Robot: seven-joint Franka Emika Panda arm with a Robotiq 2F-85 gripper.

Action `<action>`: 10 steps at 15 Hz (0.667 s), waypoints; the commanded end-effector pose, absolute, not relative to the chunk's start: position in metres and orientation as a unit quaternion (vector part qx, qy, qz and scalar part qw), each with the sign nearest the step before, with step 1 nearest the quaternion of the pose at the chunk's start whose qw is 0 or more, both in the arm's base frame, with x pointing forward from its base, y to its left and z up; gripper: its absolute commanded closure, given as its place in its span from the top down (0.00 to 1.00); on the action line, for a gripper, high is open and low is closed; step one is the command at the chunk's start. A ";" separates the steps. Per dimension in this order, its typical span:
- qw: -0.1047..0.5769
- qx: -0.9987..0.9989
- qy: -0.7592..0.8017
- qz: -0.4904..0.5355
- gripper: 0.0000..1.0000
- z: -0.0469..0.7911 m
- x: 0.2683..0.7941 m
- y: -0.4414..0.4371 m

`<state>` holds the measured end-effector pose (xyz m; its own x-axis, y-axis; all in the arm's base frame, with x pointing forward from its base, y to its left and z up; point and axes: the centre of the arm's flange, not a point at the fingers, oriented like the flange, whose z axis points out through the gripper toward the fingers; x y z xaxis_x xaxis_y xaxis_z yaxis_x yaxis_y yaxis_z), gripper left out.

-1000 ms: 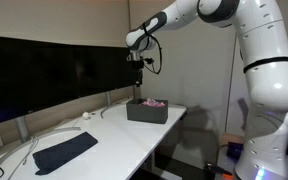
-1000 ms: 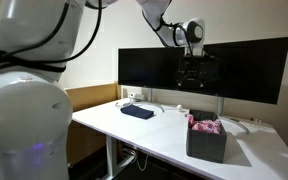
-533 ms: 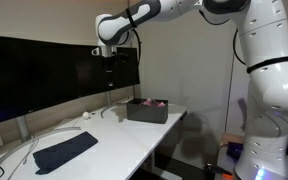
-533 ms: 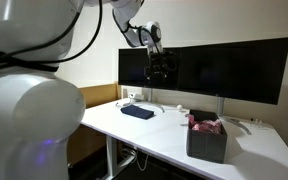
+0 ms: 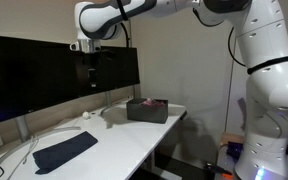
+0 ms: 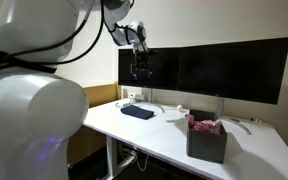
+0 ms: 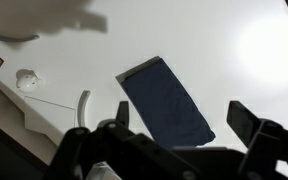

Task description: Put the pink and blue cloth in the grey box

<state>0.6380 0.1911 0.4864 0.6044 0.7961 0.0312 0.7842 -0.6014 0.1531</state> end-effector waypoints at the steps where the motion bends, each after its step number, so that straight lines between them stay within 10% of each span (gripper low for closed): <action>1: 0.062 0.894 0.441 0.048 1.00 0.486 0.639 0.189; 10: 0.020 0.892 0.446 -0.066 1.00 0.293 0.672 0.275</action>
<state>0.6427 0.2416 0.3228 0.5976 0.7927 -0.1207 0.7982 -0.6024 -0.0039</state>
